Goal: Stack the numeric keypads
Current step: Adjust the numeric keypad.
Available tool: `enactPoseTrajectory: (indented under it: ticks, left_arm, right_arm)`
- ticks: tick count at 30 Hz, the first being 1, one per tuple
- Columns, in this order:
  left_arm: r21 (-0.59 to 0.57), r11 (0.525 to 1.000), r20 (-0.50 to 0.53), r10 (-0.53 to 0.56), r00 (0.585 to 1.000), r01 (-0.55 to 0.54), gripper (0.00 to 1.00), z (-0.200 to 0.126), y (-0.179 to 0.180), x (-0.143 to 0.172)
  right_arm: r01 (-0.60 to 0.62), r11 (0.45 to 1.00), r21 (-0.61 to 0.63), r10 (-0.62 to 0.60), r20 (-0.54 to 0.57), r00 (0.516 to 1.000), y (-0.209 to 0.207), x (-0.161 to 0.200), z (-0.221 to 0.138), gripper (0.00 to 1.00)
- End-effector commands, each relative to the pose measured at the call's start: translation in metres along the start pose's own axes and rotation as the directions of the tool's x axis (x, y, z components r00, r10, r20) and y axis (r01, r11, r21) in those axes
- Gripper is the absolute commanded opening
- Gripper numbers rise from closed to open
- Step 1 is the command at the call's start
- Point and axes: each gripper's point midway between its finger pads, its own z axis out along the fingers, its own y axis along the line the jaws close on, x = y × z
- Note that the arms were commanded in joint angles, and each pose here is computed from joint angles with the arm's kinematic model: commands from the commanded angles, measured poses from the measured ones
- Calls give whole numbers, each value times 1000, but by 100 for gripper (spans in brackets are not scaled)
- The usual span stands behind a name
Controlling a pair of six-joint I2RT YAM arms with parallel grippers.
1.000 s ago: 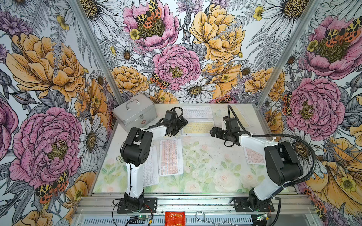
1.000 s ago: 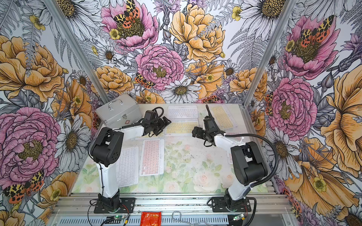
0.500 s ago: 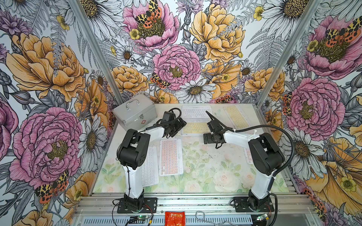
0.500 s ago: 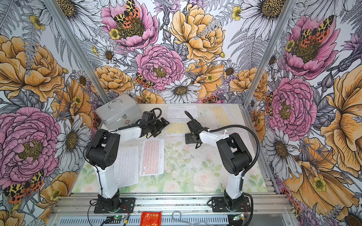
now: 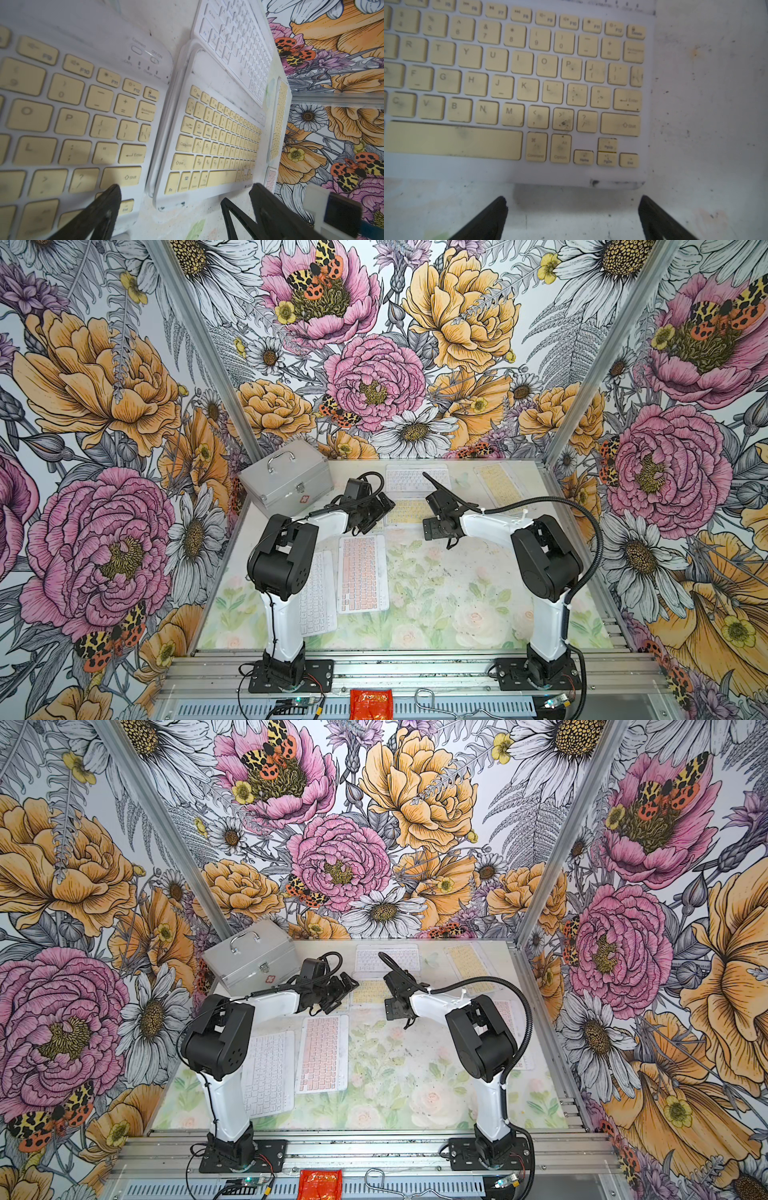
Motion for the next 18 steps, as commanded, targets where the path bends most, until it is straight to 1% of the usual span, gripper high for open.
enactPoseTrajectory:
  ticks: [1, 12, 18]
  left_arm:
    - [13, 1000, 2, 13, 1000, -13, 99, -7, -2, -1]
    - [13, 1000, -2, 13, 1000, -13, 99, -7, -1, 1]
    - [8, 1000, 1, 14, 1000, -14, 99, -8, 1, 1]
  right_arm:
    - [-3, 1000, 10, 3, 6, 1000, 4, -6, 3, 100]
    - [0, 1000, -11, 0, 1, 1000, 13, -14, 8, 100]
    - [4, 1000, -28, -5, -12, 1000, 17, -6, 3, 100]
